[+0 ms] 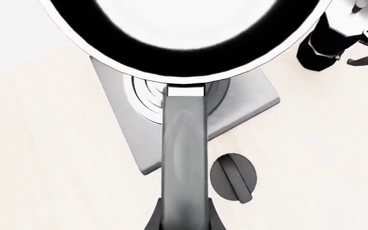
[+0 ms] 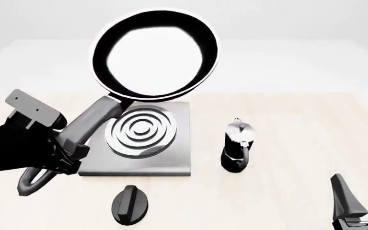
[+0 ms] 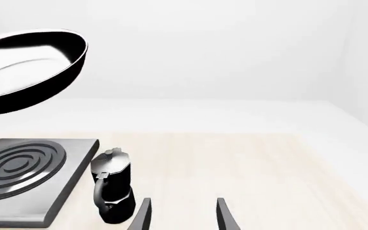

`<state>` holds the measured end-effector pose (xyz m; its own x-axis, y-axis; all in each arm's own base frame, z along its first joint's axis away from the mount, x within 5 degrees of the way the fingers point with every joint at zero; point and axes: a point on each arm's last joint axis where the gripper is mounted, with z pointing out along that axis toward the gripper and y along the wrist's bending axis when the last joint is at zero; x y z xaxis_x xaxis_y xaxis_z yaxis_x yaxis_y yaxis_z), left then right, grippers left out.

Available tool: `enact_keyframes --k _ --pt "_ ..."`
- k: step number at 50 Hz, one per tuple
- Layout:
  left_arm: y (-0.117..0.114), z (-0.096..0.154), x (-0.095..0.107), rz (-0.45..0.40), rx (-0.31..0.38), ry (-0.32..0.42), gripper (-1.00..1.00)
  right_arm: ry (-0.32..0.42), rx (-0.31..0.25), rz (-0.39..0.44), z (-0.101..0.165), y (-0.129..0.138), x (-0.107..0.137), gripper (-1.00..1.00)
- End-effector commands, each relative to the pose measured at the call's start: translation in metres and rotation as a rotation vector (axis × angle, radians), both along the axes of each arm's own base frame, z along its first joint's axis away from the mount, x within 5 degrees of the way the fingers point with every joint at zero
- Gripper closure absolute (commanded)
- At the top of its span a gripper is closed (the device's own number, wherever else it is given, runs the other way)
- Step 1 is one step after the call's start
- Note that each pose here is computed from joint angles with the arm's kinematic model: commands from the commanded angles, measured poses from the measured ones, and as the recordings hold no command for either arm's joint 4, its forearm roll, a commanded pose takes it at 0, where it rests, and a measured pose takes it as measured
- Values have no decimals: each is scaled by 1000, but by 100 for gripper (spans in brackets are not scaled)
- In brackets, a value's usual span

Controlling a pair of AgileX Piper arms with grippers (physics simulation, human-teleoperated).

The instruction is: Put the frying pan on the stove.

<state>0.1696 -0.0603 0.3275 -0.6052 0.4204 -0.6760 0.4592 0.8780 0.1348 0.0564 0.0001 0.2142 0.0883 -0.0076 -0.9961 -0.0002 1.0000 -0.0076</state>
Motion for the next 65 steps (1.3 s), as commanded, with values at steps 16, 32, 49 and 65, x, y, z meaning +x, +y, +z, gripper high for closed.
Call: enact_keyframes --k 16,32,49,65 --pt "9 -23 -27 77 -78 12 100 0 0 0 0 0 0 -100" --pt "17 -38 -35 103 -60 40 100 0 0 0 0 0 0 -100" --pt "26 -41 -40 93 1 57 100 0 0 0 0 0 0 -100" --pt "27 -46 -33 84 34 71 100 0 0 0 0 0 0 -100"
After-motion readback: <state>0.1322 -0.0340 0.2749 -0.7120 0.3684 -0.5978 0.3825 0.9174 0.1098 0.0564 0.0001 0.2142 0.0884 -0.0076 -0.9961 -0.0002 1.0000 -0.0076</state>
